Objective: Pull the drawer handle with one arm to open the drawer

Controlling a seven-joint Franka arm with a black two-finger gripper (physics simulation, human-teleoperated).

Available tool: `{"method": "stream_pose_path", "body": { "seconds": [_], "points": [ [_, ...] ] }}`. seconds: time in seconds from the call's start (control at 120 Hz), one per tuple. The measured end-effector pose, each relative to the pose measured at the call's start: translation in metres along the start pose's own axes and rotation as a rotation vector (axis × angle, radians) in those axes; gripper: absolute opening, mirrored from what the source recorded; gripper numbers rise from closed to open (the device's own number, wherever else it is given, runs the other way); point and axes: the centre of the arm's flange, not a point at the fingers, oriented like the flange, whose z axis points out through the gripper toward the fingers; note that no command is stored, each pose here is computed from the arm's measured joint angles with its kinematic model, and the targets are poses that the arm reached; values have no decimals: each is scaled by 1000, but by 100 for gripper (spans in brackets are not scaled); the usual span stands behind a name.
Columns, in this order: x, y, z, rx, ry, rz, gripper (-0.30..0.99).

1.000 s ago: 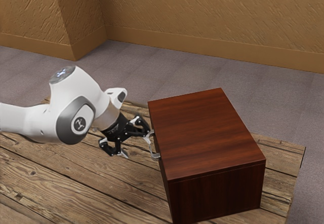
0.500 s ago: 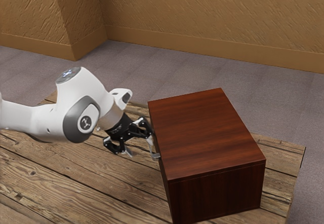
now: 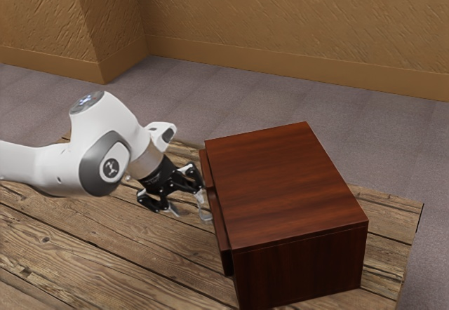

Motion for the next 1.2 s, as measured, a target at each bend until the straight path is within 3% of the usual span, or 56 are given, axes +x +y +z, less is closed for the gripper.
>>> {"method": "stream_pose_path", "body": {
  "seconds": [0.367, 0.683, 1.2],
  "points": [
    [-8, -9, -4, 42, -60, -34, 40],
    [0, -27, -17, 138, -77, -77, 40],
    [-5, -63, -39, 161, -97, -213, 40]
  ]
}}
